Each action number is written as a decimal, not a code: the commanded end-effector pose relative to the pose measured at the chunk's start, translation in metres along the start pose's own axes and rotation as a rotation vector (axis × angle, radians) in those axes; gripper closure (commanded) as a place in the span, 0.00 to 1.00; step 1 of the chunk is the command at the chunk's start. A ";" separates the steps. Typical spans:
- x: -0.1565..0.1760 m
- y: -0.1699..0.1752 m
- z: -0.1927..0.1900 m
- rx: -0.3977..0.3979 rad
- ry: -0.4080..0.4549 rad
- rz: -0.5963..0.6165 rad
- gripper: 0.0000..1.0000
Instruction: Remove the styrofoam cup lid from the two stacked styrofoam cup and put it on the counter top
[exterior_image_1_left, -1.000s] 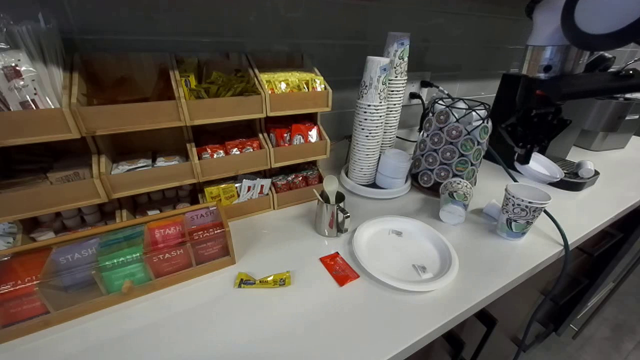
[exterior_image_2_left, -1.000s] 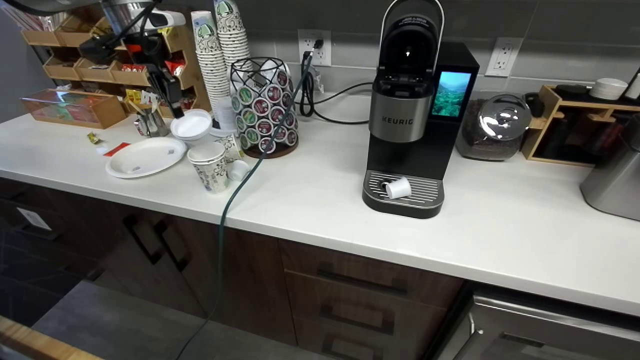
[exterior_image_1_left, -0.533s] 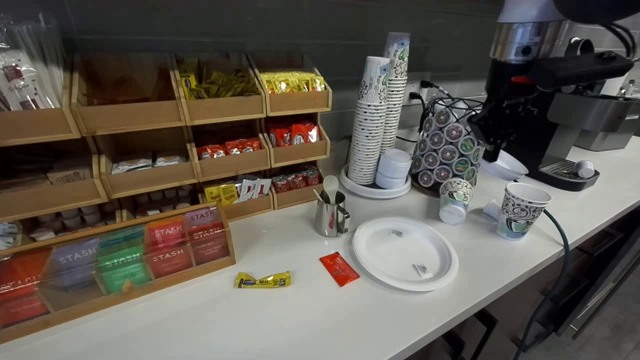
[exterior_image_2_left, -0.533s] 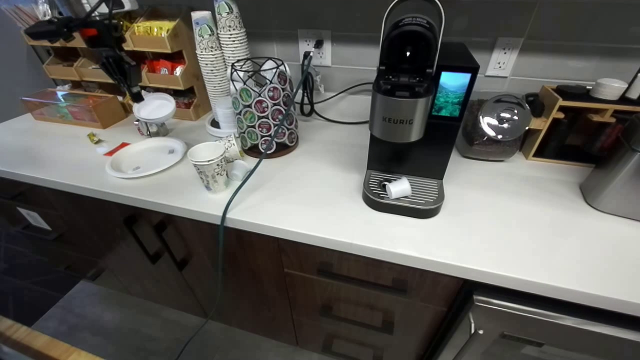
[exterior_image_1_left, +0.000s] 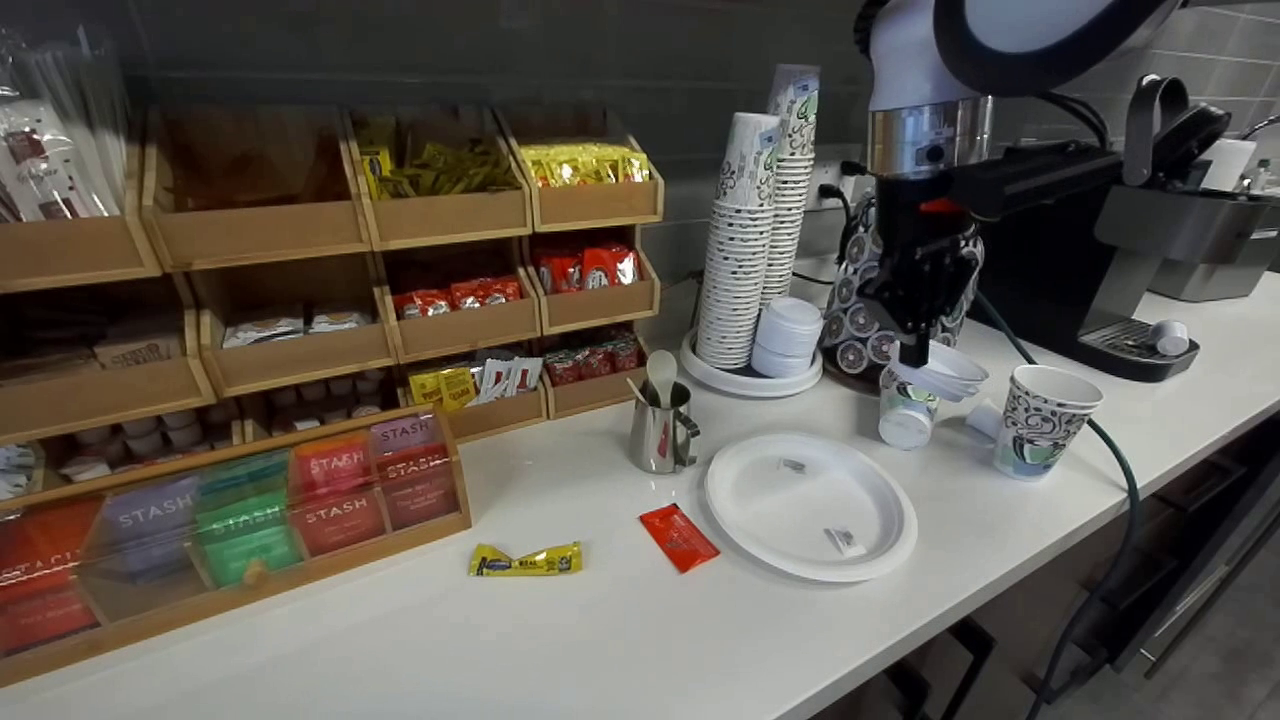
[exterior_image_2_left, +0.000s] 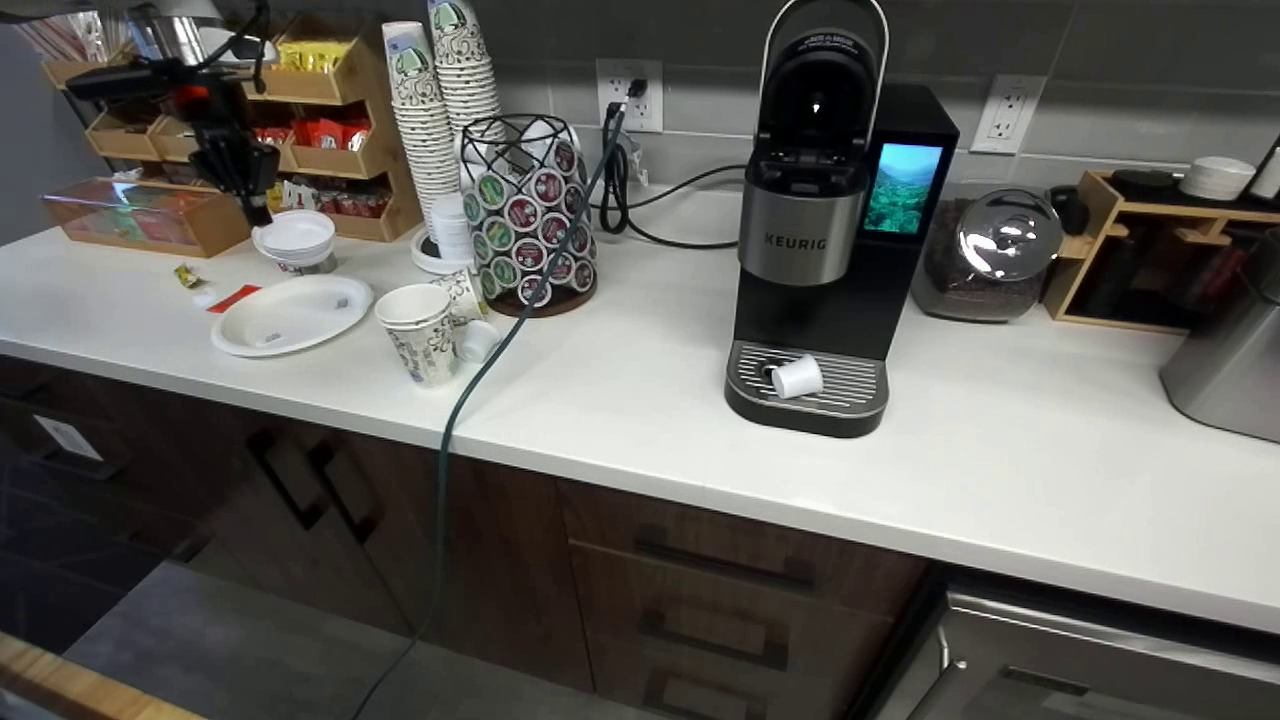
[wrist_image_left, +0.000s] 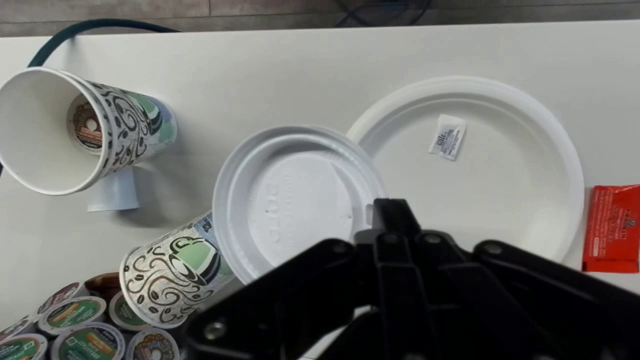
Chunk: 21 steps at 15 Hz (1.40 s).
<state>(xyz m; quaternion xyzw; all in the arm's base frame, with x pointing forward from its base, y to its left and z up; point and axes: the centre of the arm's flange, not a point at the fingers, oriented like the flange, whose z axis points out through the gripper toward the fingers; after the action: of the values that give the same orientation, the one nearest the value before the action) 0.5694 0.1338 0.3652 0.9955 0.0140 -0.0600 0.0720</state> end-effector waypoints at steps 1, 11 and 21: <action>0.001 0.000 0.000 0.000 -0.001 -0.001 0.99; 0.067 0.007 0.009 -0.080 -0.130 -0.036 1.00; 0.131 0.021 -0.010 -0.167 -0.008 -0.054 1.00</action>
<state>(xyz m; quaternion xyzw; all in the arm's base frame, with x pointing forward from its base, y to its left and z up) 0.6770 0.1035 0.3605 0.9856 0.0279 -0.0736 0.1499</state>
